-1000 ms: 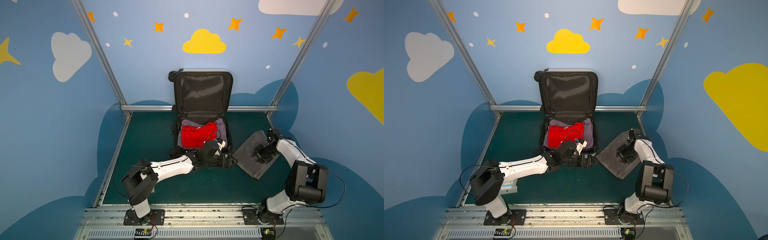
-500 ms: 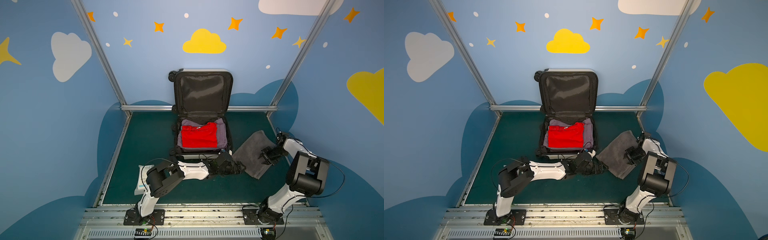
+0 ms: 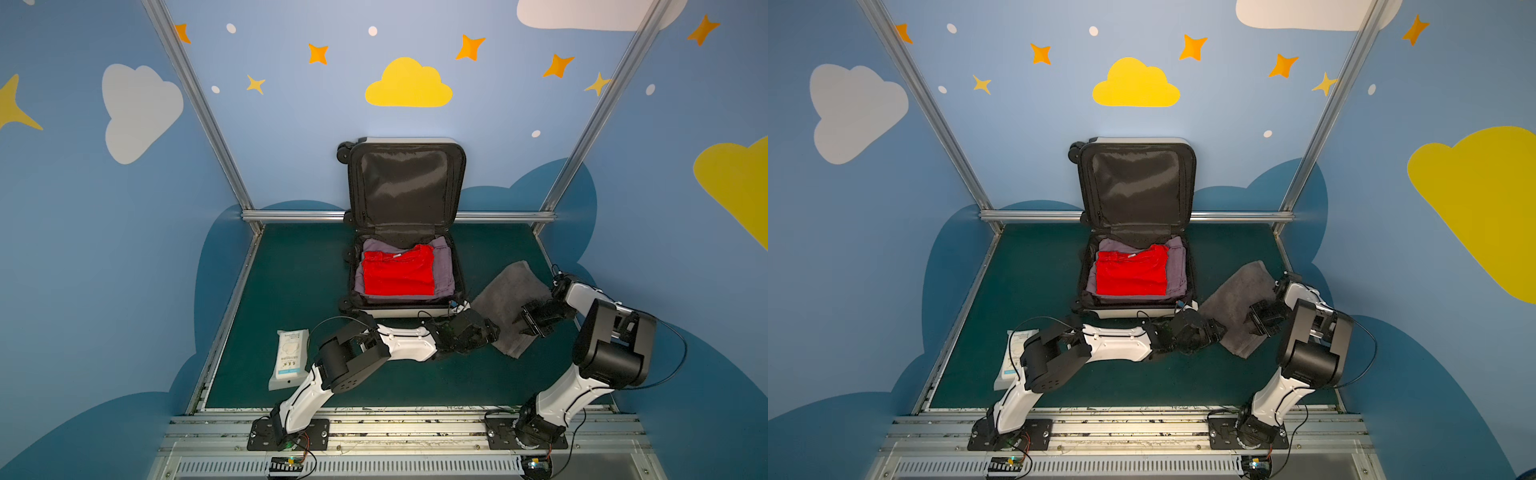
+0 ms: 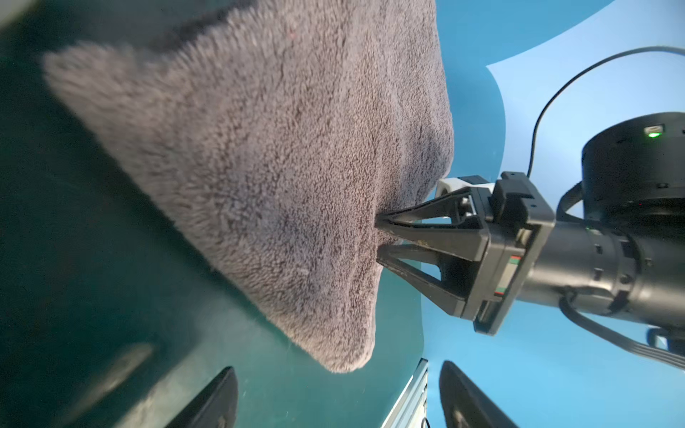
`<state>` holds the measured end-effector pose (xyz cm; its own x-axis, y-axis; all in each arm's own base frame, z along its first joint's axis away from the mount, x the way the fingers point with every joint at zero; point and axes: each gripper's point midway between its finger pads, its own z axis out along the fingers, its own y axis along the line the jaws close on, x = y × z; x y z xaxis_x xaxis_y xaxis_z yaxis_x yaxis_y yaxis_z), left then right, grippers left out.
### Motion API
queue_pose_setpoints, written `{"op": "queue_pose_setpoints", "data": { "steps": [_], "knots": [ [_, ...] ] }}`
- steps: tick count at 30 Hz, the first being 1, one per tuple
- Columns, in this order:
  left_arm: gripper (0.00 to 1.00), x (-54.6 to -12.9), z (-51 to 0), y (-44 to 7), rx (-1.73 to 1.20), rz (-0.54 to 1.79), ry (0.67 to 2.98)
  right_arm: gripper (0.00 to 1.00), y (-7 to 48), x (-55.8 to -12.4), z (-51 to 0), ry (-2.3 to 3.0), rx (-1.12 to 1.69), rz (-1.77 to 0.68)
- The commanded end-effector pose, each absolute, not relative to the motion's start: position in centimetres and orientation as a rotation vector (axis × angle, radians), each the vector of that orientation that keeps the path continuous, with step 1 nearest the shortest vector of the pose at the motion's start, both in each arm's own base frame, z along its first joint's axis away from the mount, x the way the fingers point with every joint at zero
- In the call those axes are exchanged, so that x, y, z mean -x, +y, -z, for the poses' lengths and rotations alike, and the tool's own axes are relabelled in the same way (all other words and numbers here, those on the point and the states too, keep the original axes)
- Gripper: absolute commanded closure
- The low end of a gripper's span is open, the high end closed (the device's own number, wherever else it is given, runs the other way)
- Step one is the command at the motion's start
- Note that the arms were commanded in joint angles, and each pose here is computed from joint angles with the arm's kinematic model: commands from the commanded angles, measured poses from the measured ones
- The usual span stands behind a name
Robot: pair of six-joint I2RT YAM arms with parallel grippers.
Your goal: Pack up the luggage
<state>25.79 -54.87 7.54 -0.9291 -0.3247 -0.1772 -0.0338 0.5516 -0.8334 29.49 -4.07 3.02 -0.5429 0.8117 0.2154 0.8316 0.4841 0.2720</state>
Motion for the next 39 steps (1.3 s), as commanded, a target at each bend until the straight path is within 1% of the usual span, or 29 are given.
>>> {"op": "queue_pose_setpoints", "data": {
  "steps": [1,10,17,19,21,22,24,26,29,32,35,39],
  "knots": [
    [0.18,-26.1,-4.9,-54.7,0.401,1.246,2.528,0.66,-3.9,-28.9,-2.6,-2.631,1.475,0.543],
    [0.20,-26.3,-2.2,-55.3,0.475,1.217,2.547,0.66,-4.0,-28.9,-2.6,-2.630,1.471,0.553],
    [0.22,-27.6,-1.0,-56.4,0.422,1.187,2.526,0.66,-4.2,-28.8,-2.4,-2.621,1.482,0.564],
    [0.24,-28.0,-0.6,-56.6,0.403,1.186,2.516,0.66,-4.2,-28.8,-2.5,-2.622,1.482,0.567],
    [0.29,-28.5,-0.6,-56.8,0.381,1.182,2.500,0.66,-4.2,-28.7,-2.5,-2.622,1.483,0.570],
    [0.32,-28.8,-0.8,-57.1,0.353,1.191,2.484,0.66,-4.3,-28.7,-2.6,-2.622,1.485,0.569],
    [0.43,-29.3,-1.1,-57.5,0.292,1.188,2.467,0.66,-4.4,-28.7,-2.7,-2.620,1.490,0.577],
    [0.58,-29.9,-2.2,-58.3,0.176,1.197,2.434,0.66,-4.5,-28.8,-2.9,-2.621,1.501,0.581],
    [0.77,-30.7,-4.5,-59.3,-0.009,1.188,2.400,0.66,-4.6,-28.9,-3.5,-2.616,1.522,0.601],
    [0.88,-31.6,-7.1,-60.3,-0.188,1.223,2.395,0.66,-4.7,-29.1,-4.3,-2.622,1.545,0.635],
    [0.96,-32.2,-9.9,-61.2,-0.363,1.293,2.413,0.66,-4.9,-29.6,-5.6,-2.637,1.576,0.692],
    [0.97,-32.0,-14.0,-61.4,-0.606,1.313,2.416,0.65,-5.3,-30.6,-8.1,-2.683,1.603,0.767]
  ]
}}
